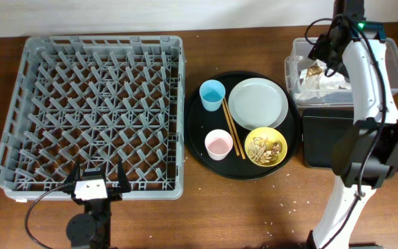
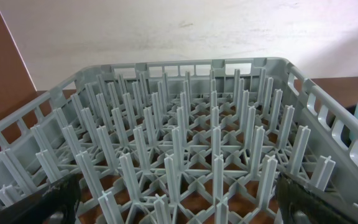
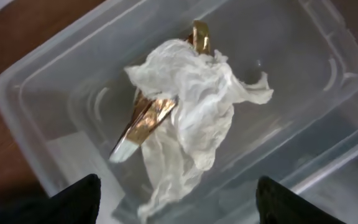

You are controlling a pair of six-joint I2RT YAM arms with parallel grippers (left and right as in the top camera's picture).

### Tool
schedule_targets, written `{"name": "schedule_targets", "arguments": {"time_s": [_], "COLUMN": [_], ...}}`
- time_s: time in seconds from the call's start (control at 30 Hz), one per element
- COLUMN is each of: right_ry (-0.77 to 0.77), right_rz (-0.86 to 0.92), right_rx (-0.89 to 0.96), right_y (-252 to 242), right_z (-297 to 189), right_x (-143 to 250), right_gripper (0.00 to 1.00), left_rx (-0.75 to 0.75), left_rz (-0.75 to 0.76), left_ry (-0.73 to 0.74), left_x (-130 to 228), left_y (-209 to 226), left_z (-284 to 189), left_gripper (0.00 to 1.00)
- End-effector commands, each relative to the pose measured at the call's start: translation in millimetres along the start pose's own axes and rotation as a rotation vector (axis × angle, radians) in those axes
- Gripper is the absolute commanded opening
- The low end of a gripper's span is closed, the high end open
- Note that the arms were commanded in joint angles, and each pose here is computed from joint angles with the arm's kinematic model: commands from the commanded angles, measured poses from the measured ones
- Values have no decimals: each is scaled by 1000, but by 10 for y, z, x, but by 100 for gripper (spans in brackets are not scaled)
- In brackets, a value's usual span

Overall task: Sort waste into correct bins and load items into the dishwasher rack
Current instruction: 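Carry the wrapper and tissue to the clear bin and release, then grasp the yellow bowl with the right gripper and tip scraps onto black tray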

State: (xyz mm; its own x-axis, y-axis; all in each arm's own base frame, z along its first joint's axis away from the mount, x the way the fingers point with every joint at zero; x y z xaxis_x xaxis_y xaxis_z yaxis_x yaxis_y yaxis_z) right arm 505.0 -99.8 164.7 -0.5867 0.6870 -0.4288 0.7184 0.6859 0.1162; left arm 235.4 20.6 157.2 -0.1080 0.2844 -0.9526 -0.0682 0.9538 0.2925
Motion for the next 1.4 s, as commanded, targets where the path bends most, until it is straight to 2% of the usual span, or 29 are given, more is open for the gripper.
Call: {"name": "schedule_targets", "arguments": {"time_s": [0.0, 0.03, 0.1, 0.17, 0.2, 0.27, 0.37, 0.5, 0.53, 0.57, 0.63, 0.73, 0.8, 0.83, 0.9, 0.97, 1.07, 1.13, 1.37], "right_ry": [48, 80, 222, 412, 467, 540, 548, 539, 538, 525, 521, 552, 515, 467, 347, 281, 324, 342, 280], "right_rz": [-154, -178, -277, -434, -477, -462, -343, -287, -283, -280, -280, -272, -346, -385, -357, -308, -292, -213, -45], "right_rx": [-269, -292, -238, -138, -99, -15, 36, 38, 34, 22, 19, 7, -72, -137, -244, -269, -451, -595, -992], "right_y": [302, 325, 314, 339, 316, 222, 168, 91, 97, 126, 136, 161, 287, 357, 286, 21, -365, -563, -925], "right_z": [-990, -1160, -1367, -1204, -1077, -740, -406, -111, -104, -87, -83, -205, -507, -759, -1206, -1341, -1324, -1285, -855], "right_x": [220, 366, 941, 1779, 2064, 2592, 2999, 3271, 3256, 3234, 3229, 3214, 2977, 2747, 2125, 1723, 1268, 1066, 961], "right_gripper": [80, 80, 80, 80, 80, 68, 53, 38, 33, 20, 4, 4, 4, 4, 4, 4, 4, 4, 4], "left_rx": [-4, -4, -4, -4, -4, -4, -4, -4, -4, -4, -4, -4, -4, -4, -4, -4, -4, -4, -4], "left_rz": [16, 15, 16, 15, 15, 15, 16, 15, 16, 15, 15, 16, 15, 15, 16, 16, 15, 16, 16], "left_ry": [4, 3, 3, 4, 3, 3, 3, 4, 4, 3, 3, 3, 3, 3, 3, 4, 3, 4, 4], "left_x": [19, 19, 19, 19, 19, 19, 19, 19, 20, 19, 19, 19, 19, 19, 19, 19, 19, 19, 20], "left_y": [7, 7, 7, 7, 7, 7, 7, 7, 7, 7, 7, 7, 7, 7, 7, 7, 7, 7, 7], "left_z": [0, 0, 0, 0, 0, 0, 0, 0, 0, 0, 0, 0, 0, 0, 0, 0, 0, 0, 0], "left_gripper": [100, 100, 100, 100, 100, 100, 100, 100, 100, 100, 100, 100, 100, 100, 100, 100, 100, 100, 100]}}
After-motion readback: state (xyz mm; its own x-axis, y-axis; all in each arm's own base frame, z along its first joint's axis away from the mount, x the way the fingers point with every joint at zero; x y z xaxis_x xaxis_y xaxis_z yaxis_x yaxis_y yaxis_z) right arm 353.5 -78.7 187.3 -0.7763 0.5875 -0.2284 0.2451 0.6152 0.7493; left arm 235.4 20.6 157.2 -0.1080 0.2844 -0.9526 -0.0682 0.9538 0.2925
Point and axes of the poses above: each gripper's point midway between its finger pads, its own z axis out along the fingers, its own y axis along the line the jaws close on, x = y × z, the point moved 1 cm from there along -z, back along the fingers, and after that the axes turned 13 degrees about z, right-handed, at the moved point
